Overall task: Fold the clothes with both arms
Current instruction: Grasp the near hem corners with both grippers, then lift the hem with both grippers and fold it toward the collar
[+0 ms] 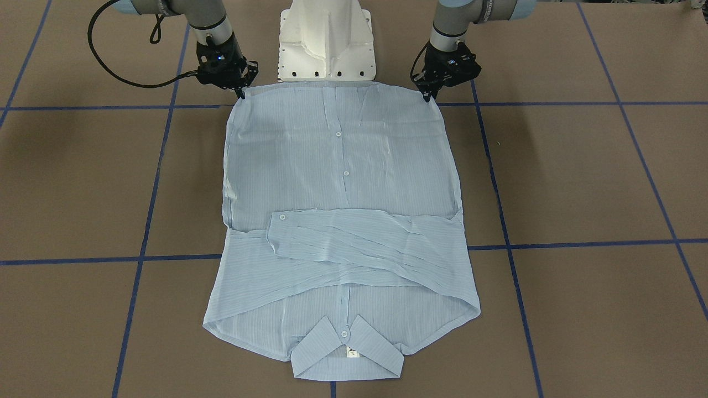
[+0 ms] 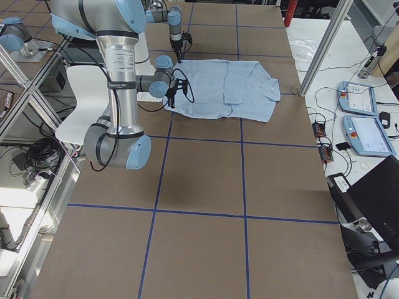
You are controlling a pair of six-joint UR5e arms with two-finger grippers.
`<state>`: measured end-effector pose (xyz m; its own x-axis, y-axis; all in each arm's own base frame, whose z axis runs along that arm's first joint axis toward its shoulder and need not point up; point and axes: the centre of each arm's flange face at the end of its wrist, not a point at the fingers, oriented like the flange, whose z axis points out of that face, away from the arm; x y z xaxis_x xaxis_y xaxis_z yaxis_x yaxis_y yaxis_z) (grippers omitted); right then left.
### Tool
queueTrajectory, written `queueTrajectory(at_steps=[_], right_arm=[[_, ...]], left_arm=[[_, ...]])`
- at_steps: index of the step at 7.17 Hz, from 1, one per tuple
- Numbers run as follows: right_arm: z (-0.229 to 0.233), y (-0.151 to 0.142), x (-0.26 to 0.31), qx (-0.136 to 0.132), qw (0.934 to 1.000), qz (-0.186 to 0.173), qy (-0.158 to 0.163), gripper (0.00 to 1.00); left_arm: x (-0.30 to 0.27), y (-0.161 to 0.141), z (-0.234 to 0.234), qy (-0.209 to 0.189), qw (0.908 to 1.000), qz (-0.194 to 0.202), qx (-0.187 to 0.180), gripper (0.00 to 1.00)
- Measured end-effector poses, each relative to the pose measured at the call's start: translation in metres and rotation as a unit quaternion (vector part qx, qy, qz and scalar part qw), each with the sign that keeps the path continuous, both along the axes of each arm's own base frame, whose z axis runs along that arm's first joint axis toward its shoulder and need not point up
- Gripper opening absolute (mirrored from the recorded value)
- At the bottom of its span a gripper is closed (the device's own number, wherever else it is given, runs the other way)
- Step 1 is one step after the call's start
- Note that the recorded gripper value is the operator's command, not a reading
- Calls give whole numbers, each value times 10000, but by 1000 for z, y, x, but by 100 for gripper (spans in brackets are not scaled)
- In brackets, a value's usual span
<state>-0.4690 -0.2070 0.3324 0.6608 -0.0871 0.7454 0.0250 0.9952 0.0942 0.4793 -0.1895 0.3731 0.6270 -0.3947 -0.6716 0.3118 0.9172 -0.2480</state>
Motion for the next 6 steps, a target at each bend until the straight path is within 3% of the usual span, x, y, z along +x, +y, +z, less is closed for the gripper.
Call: queueTrajectory(at_steps=[3,6], right_arm=[[-7,-12,7,6,9999,123,-72,0],[-29,-55,33,-91,9983,359,-449,0]], left_arm=[[-15,-14,-21,224,9996,-154,34,0],[-52,-46,-54,507,9976,-207,428,0]])
